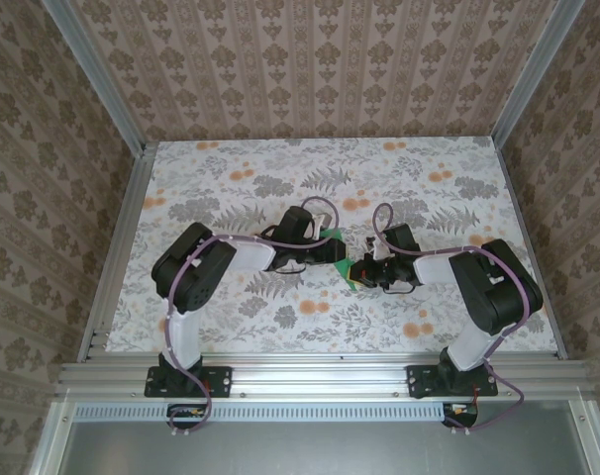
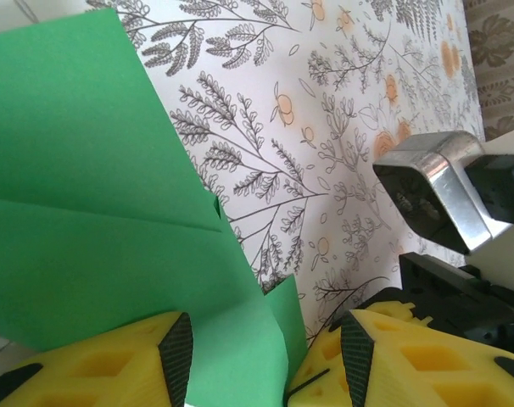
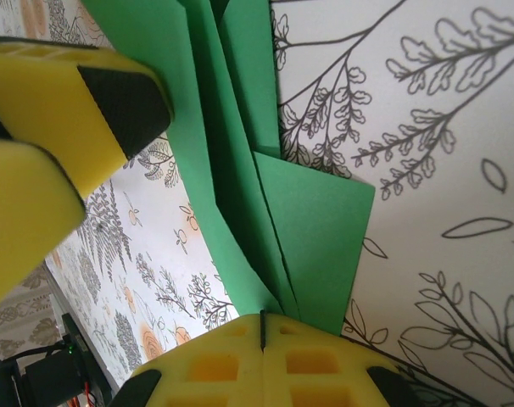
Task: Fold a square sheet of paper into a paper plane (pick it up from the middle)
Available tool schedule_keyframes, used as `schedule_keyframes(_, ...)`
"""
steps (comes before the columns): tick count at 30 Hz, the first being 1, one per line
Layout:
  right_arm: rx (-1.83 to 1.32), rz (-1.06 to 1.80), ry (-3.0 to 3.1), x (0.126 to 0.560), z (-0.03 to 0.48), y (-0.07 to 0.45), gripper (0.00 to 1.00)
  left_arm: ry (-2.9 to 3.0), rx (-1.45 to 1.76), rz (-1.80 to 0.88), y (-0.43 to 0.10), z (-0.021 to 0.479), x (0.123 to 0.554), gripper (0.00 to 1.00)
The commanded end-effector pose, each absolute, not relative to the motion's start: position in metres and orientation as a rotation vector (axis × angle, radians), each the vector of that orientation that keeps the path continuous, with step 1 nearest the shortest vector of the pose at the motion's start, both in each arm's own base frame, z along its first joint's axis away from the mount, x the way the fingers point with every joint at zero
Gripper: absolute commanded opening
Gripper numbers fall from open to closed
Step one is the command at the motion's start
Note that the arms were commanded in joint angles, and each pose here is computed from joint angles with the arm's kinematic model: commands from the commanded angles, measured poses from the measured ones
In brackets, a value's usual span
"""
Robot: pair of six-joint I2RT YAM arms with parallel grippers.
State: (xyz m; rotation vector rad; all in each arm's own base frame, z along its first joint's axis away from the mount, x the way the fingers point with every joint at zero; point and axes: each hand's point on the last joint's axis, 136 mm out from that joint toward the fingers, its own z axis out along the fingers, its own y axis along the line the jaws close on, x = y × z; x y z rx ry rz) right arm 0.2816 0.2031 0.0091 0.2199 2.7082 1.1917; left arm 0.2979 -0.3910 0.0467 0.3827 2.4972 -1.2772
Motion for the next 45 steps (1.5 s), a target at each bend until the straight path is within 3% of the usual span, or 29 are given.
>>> schedule_keyframes(1, 0.348, 0.935, 2.948, 0.242, -0.048, 0.175, 0.00, 2.474, 0.371, -1.238, -0.390, 0.043, 0.317, 0.52)
schedule_keyframes(28, 0.355, 0.916, 2.974, 0.238, -0.051, 0.173, 0.00, 2.505, 0.242, -1.197, -0.339, 0.031, 0.385, 0.53)
schedule_keyframes(34, 0.352, 0.925, 2.971, 0.239, -0.050, 0.174, 0.00, 2.443, 0.174, -1.232, -0.324, 0.063, 0.409, 0.54)
schedule_keyframes(41, 0.348, 0.959, 2.939, 0.246, -0.043, 0.179, 0.00, 2.434, 0.297, -1.168, -0.349, 0.113, 0.362, 0.54)
schedule_keyframes(45, 0.343, 0.979, 2.922, 0.250, -0.038, 0.182, 0.00, 2.466, 0.416, -1.183, -0.383, 0.112, 0.313, 0.46)
